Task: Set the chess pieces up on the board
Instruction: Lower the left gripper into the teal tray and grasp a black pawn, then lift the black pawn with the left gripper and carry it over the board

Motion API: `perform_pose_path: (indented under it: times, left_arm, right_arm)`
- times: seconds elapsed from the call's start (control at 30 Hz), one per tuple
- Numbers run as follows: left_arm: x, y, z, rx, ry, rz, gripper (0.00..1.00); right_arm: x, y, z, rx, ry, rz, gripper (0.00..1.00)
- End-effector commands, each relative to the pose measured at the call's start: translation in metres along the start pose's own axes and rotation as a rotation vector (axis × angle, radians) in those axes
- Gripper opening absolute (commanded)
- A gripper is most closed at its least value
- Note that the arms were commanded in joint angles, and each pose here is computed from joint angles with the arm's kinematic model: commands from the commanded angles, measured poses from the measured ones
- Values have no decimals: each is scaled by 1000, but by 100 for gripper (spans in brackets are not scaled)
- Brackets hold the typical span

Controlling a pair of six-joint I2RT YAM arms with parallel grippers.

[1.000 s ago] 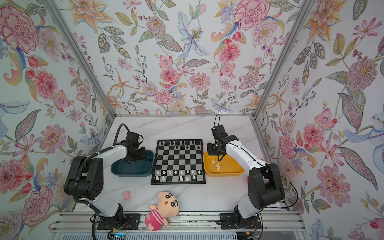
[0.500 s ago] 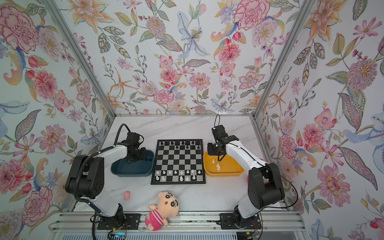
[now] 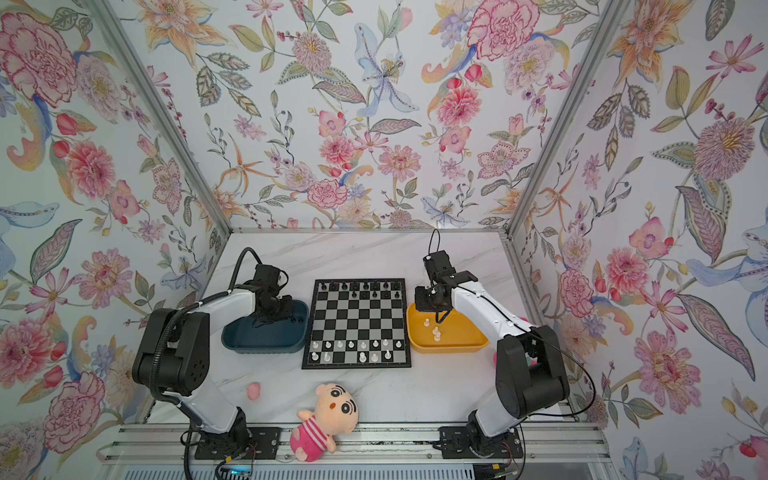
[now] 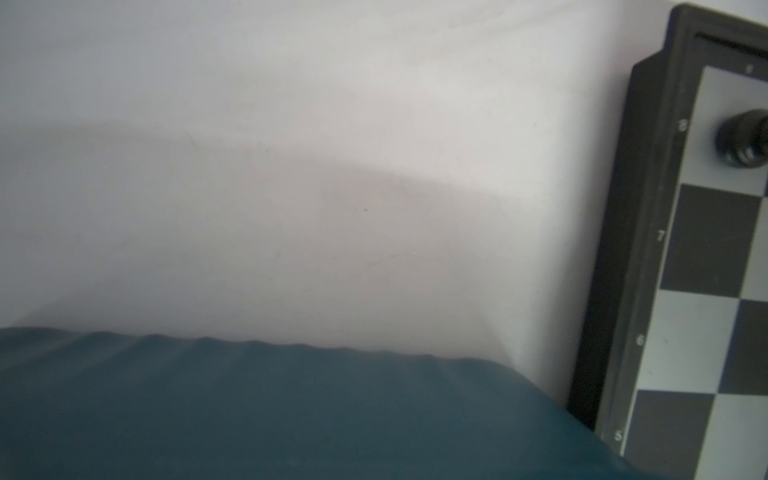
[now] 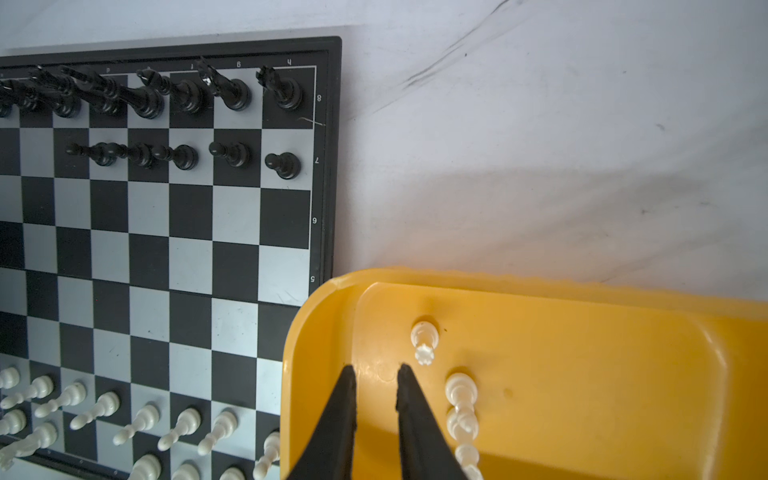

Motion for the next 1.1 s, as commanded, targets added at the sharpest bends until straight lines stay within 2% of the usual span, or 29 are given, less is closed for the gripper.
perform_pose_path:
  times: [0.0, 0.23, 0.7, 0.9, 1.07]
  left_arm:
    - [-1, 0, -3, 22, -5, 29, 6]
    - [-20, -9, -4, 46, -31, 6, 0]
    - [-73, -43, -23, 132, -75, -83, 0]
    - [-89, -61, -48, 193, -49, -132, 0]
    - [-85, -73, -74, 252, -13, -136, 0]
  right_arm:
    - [6, 3, -4, 18, 14, 19, 21]
    - [7, 5, -5, 18, 10, 22, 20]
    - [1, 6, -6, 19, 3, 8, 20]
    - [1, 5, -7, 23, 1, 5, 20]
    - [0, 4, -7, 22, -3, 1, 20]
Point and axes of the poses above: each gripper's point midway between its finger pads, its own x axis out along the fingers, its own z axis along the line the jaws close on, y = z × x, the point moved 8 cm from there along -x, back along the fingers, and after that the axes turned 15 degrees about x, right-handed, at the moved point
